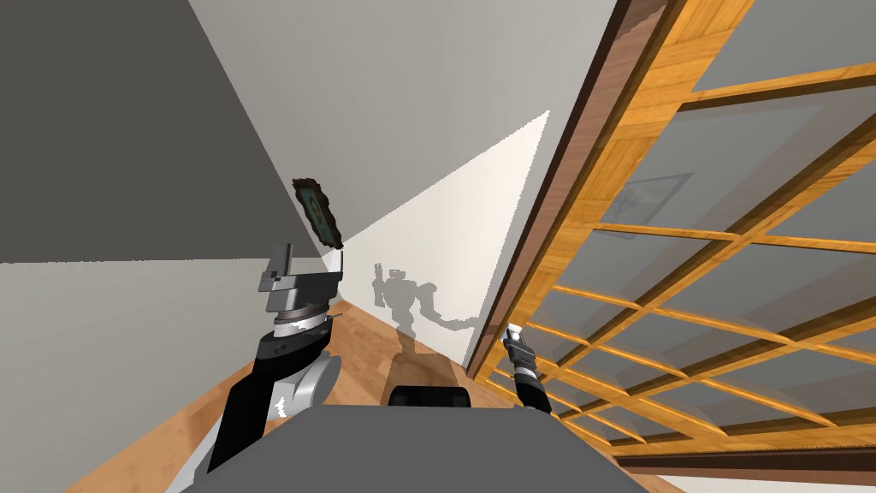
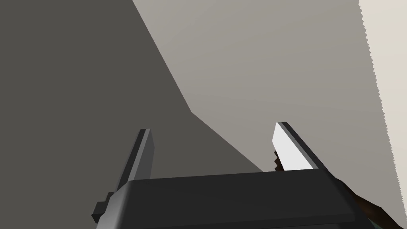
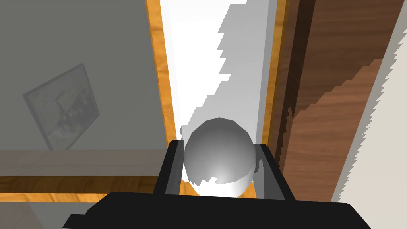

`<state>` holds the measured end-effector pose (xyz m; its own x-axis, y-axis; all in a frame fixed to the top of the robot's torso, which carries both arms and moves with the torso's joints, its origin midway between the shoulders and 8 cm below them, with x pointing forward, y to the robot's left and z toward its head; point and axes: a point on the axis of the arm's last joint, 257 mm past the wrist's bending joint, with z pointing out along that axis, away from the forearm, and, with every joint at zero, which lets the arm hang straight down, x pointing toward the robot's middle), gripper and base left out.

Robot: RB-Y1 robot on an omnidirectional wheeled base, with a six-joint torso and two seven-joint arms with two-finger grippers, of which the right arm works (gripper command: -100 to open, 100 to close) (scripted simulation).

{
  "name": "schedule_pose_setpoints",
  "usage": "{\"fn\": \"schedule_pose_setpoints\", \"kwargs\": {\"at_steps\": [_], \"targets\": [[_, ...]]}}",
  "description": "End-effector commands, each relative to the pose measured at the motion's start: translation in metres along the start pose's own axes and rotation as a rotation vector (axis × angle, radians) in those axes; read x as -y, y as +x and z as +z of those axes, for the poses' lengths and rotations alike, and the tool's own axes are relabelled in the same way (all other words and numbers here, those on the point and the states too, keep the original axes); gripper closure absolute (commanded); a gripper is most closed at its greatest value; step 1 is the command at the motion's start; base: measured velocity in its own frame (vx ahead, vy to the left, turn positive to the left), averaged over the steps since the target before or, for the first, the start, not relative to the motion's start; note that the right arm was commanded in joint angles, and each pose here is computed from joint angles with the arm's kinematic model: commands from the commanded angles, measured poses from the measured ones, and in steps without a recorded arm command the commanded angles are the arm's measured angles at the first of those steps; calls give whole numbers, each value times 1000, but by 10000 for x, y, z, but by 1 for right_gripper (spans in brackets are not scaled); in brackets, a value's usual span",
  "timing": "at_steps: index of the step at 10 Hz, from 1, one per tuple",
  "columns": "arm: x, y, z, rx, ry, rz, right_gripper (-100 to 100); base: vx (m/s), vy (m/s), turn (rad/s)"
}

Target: Pull the door open

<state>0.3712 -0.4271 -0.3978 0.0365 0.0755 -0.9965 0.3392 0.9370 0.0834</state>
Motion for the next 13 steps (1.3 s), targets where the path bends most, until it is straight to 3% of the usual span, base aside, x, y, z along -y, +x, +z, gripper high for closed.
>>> {"fn": "schedule_pose_setpoints", "kwargs": {"at_steps": [1, 13], "targets": [[-26, 14, -2, -2, -4, 48, 100, -19, -2, 13], [-89, 7, 53, -1, -20, 334, 100, -23, -1, 10]]}}
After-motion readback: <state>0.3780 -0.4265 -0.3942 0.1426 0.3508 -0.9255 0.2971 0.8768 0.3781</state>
